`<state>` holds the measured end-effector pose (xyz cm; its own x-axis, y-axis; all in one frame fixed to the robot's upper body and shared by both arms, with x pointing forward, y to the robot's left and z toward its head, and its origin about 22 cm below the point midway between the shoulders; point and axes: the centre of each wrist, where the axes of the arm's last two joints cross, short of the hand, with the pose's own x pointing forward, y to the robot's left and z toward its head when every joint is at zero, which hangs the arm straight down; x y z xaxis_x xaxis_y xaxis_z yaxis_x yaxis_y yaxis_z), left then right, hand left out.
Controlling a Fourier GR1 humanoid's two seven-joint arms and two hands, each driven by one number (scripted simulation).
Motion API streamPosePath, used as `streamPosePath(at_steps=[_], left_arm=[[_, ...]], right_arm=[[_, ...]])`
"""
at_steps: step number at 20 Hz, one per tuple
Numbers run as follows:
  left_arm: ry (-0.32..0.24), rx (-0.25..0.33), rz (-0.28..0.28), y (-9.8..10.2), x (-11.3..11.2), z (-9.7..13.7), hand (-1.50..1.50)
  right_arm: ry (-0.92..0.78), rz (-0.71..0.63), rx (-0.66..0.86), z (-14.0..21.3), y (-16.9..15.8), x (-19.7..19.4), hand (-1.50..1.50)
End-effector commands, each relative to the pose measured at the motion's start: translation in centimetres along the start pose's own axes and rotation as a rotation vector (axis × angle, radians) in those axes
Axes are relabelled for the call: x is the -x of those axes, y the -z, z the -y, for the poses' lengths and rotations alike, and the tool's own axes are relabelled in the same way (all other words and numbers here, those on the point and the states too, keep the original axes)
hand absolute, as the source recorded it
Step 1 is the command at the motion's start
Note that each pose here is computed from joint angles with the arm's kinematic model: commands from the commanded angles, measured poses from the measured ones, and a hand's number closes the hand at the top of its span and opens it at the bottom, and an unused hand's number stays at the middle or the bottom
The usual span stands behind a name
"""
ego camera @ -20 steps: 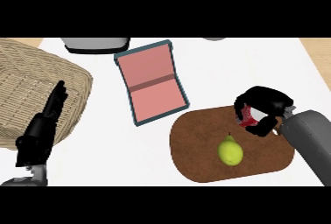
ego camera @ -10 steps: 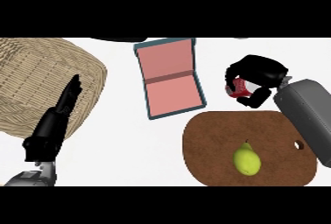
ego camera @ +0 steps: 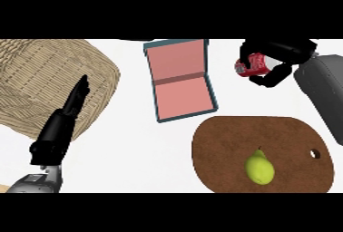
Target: Pick the can from the cutting board and place it in the cardboard box
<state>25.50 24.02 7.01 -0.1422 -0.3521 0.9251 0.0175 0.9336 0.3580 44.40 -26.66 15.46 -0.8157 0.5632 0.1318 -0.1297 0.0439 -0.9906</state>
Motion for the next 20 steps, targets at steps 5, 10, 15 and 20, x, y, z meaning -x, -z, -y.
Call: streamPosePath(at_steps=[5,10,15,20], left_arm=[[0.001,-0.004,-0.16,-0.8,2.7,0.5,0.0],[0.009,-0.025,-0.151,-1.0,3.1,0.4,0.0],[0.038,-0.032,-0.187,-1.4,3.2,0.1,0.0],[0.019,-0.041,-0.206,-1.5,4.0,-0.6,0.0]], right_arm=[[0.329,0.308,0.206,2.5,1.7,0.5,1.5],[0.423,0.424,0.222,4.9,4.1,-0.5,1.5],[0.484,0.489,0.193,5.4,7.6,-2.5,1.5],[0.479,0.498,0.124,6.9,10.1,-4.3,1.5]])
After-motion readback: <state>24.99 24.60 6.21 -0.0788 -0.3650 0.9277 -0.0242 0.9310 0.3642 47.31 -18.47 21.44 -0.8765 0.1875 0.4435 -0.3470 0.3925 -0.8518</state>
